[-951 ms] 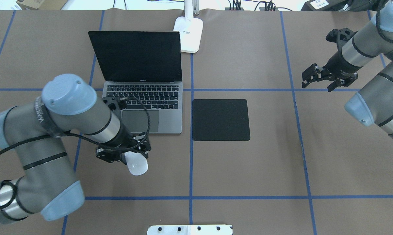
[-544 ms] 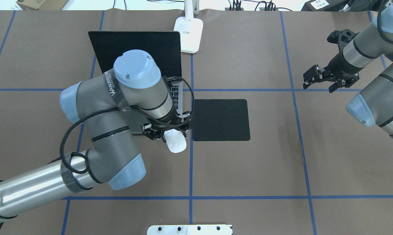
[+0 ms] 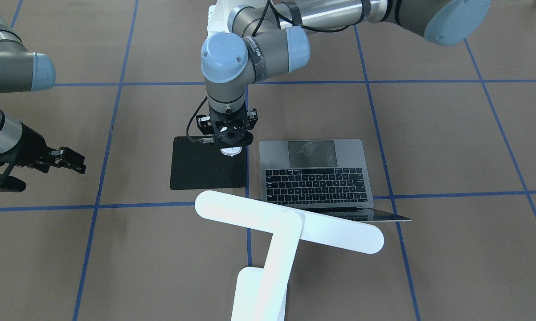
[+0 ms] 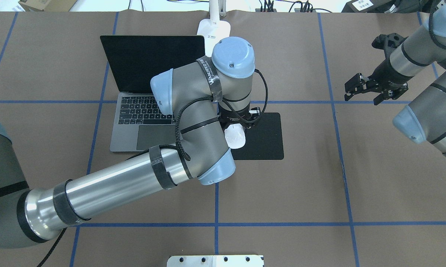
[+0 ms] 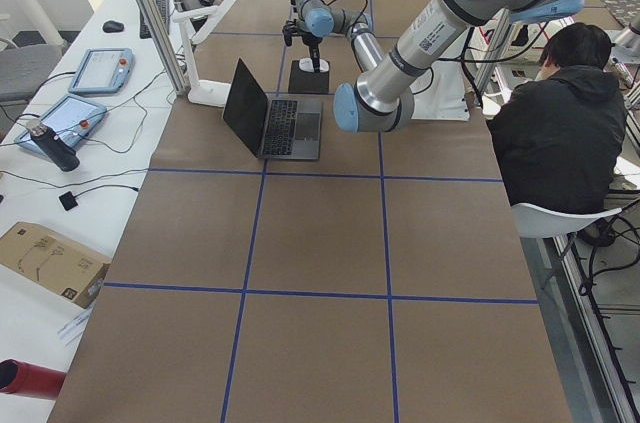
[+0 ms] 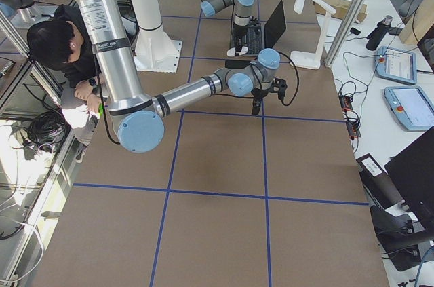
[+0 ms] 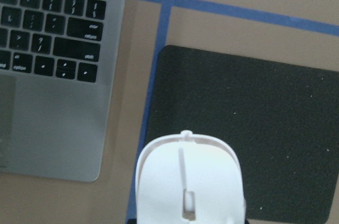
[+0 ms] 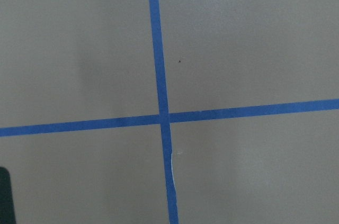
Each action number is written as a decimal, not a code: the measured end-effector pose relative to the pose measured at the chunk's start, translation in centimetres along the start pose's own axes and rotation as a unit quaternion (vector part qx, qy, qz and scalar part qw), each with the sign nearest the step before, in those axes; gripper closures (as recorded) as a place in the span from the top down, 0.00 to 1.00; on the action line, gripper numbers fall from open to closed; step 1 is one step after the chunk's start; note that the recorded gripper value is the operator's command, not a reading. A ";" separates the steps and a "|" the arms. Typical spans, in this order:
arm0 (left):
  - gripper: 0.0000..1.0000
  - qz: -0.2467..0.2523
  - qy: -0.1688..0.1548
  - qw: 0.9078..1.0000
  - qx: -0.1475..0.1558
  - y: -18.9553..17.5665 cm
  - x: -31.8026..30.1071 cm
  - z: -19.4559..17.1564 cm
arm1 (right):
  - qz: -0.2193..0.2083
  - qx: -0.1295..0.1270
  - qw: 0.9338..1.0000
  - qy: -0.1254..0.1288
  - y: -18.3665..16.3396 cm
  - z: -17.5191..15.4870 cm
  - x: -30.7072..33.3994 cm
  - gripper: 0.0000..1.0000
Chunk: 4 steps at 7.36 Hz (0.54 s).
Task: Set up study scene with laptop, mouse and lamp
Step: 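Lower the white mouse onto the mouse pad and open the left gripper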
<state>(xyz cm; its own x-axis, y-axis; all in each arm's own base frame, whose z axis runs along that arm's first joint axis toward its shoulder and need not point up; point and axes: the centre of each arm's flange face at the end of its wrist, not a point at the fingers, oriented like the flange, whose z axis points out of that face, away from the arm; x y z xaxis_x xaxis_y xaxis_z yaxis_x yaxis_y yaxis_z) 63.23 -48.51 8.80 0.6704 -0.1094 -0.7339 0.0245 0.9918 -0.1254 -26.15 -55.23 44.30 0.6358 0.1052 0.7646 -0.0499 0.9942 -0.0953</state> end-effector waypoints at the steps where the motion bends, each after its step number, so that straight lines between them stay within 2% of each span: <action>1: 0.21 0.019 -0.011 1.000 0.002 -0.1 0.6 1.3 | 0.000 0.000 1.000 0.000 0.0 0.0 0.0 1.00; 4: 0.21 0.055 -0.023 0.998 0.019 1.0 1.7 5.6 | 0.001 0.001 1.000 -0.003 -0.1 -0.3 0.1 1.00</action>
<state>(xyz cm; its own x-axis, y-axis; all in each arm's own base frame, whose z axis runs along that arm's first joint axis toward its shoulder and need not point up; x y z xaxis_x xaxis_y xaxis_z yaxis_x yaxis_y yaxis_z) 68.58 -47.30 11.20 0.7042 0.0018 -0.7100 -0.0228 0.9995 -0.0200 -25.83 -55.34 44.22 0.6317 0.1080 0.7677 -0.0524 0.9939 -0.0968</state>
